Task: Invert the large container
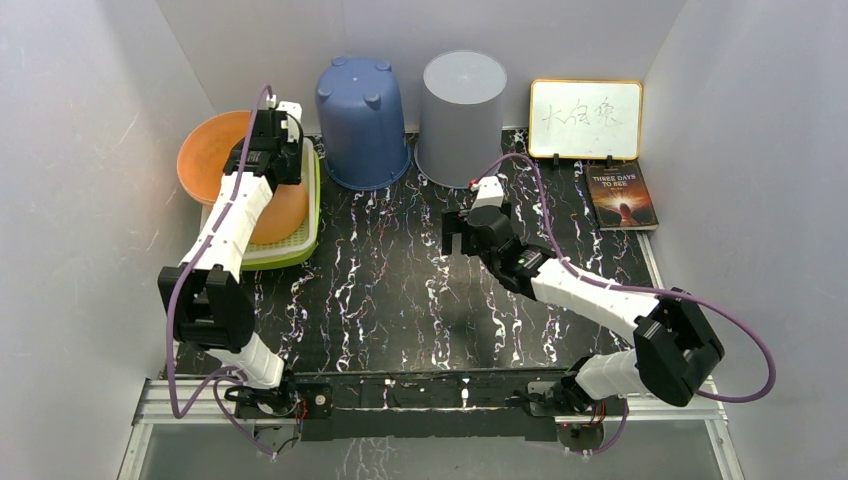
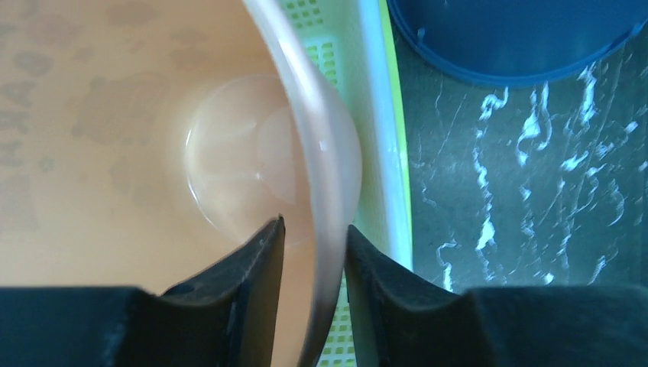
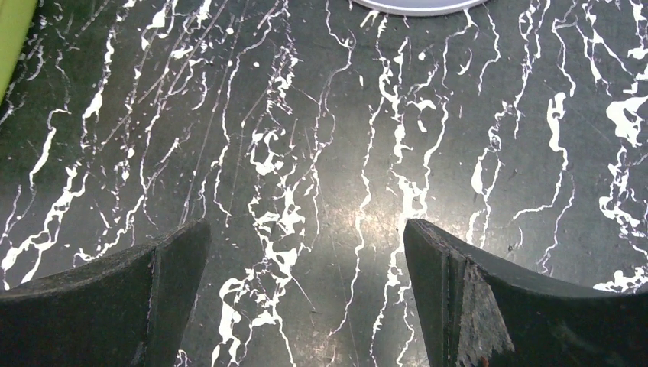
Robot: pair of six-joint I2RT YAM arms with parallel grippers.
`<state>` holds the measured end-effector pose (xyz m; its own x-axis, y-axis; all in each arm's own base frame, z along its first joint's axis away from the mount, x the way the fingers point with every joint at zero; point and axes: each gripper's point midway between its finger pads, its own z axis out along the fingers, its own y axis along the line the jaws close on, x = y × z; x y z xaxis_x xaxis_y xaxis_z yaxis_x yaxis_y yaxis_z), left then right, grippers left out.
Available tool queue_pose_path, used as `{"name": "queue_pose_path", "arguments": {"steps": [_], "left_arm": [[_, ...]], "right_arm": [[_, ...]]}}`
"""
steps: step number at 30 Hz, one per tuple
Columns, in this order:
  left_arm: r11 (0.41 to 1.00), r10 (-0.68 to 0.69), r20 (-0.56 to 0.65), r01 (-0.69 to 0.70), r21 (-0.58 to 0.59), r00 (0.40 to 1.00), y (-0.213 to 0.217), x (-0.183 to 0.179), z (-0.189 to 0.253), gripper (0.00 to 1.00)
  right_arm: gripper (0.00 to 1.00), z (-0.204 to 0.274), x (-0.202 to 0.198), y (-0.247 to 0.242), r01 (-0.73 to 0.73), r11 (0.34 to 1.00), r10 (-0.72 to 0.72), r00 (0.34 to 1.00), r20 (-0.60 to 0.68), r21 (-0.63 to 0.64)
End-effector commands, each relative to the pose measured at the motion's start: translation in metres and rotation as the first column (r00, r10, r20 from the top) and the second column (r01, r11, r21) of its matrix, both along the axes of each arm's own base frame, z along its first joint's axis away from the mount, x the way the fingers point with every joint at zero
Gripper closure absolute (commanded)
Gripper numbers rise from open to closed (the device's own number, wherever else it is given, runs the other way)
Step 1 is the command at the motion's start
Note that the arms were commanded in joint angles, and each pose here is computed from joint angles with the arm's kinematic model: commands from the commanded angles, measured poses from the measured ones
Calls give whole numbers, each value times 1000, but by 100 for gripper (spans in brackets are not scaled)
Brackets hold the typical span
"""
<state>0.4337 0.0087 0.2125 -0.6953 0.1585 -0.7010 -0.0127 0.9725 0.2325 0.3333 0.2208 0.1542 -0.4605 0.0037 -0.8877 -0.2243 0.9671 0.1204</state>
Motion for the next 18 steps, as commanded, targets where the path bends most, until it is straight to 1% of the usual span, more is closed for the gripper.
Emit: {"name": "queue_pose_path", "arguments": {"steps": [1, 3, 4, 7, 10, 14, 18], "left_arm": [[998, 58, 77, -57, -9, 995, 10, -12, 28, 82], [998, 65, 85, -65, 2, 994, 12, -14, 32, 99], [997, 72, 91, -74, 12, 993, 15, -15, 36, 100], [995, 81, 104, -86, 42, 991, 20, -17, 46, 100], [992, 101, 159, -111, 55, 982, 26, -17, 71, 100], [989, 133, 296, -146, 21, 946, 29, -22, 129, 100], [986, 154, 413, -164, -11, 898, 32, -38, 186, 100]], "right_arm": [[2, 7, 5, -7, 48, 999, -49, 998, 38, 22], [2, 2, 4, -8, 51, 999, -52, 998, 25, 15], [2, 0, 3, -7, 52, 999, -52, 998, 20, 15], [2, -5, 3, -8, 56, 998, -56, 998, 9, 8], [2, -8, 3, -10, 65, 998, -65, 998, 4, -2], [2, 0, 4, -14, 88, 996, -88, 996, 17, 6], [2, 21, 5, -16, 102, 994, -104, 993, 56, 45]]}}
